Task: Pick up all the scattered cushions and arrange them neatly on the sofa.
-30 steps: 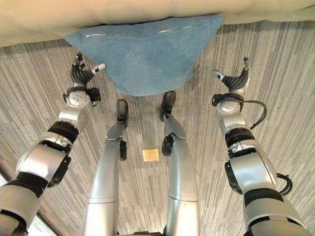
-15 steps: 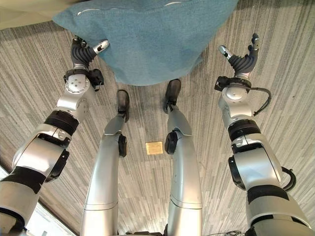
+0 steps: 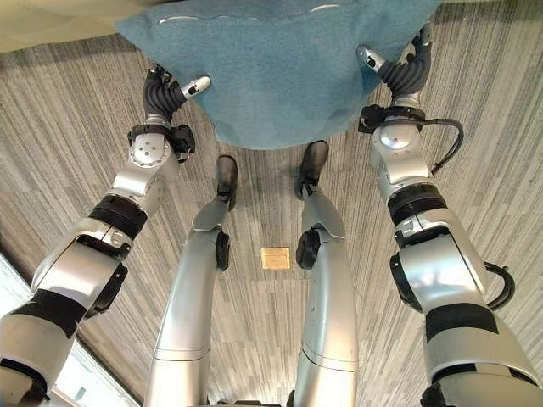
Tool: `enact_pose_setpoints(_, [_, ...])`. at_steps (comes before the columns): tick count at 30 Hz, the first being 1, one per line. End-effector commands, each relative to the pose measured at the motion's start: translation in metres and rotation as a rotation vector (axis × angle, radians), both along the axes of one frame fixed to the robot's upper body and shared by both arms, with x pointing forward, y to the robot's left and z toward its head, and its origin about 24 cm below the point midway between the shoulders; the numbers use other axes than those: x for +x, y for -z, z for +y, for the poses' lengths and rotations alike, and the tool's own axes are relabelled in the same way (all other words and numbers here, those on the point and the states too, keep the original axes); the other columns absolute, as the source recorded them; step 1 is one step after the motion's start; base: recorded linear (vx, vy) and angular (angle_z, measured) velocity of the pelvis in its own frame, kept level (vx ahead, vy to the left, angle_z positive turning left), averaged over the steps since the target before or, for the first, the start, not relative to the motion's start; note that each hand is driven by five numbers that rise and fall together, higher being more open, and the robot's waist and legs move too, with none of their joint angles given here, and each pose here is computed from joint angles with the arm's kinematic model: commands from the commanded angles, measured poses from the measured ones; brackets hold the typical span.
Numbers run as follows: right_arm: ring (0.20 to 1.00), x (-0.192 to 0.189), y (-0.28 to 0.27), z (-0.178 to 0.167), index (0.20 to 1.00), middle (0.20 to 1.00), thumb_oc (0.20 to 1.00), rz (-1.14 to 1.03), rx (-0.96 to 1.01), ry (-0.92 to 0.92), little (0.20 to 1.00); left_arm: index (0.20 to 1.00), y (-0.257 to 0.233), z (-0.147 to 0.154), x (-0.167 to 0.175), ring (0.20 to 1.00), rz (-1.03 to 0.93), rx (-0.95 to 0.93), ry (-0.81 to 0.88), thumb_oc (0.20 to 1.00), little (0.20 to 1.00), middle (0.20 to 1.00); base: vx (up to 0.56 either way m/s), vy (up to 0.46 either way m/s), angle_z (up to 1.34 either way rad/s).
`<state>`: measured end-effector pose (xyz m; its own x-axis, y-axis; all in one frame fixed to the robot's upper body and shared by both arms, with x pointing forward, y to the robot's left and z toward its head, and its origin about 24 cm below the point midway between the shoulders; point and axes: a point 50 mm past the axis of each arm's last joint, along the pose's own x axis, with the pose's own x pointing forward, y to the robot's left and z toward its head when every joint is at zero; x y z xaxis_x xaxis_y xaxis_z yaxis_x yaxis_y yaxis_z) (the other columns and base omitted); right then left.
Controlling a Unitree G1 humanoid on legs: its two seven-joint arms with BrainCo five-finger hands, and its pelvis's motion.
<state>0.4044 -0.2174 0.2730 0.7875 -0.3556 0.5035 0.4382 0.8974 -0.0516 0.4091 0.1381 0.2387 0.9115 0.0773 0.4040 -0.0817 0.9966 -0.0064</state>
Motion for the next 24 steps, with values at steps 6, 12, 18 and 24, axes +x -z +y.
enact_pose_setpoints(6, [1.0,-0.002,0.008,0.077,1.0,1.0,1.0,-0.051,-0.068,-0.25,1.0,1.0,0.026,-0.019,-0.009,1.0,0.0,-0.128,0.063,1.0,1.0,1.0,0.0,-0.002,0.0])
enact_pose_setpoints(12, [0.2,-0.008,0.009,0.095,0.2,0.2,0.2,-0.086,-0.106,-0.322,0.2,0.2,0.021,-0.02,-0.013,0.2,-0.033,-0.189,0.116,0.2,0.2,0.2,0.0,0.0,0.0])
enact_pose_setpoints(18, [0.2,-0.017,0.014,0.059,0.2,0.2,0.2,-0.115,-0.098,-0.289,0.2,0.2,0.021,0.021,-0.019,0.2,-0.076,-0.172,0.08,0.2,0.2,0.2,-0.05,-0.015,0.01])
enact_pose_setpoints(24, [0.2,-0.028,0.051,0.034,0.2,0.2,0.2,-0.054,-0.093,-0.242,0.2,0.2,0.054,0.019,-0.032,0.2,-0.03,-0.171,0.12,0.2,0.2,0.2,-0.01,-0.031,-0.01])
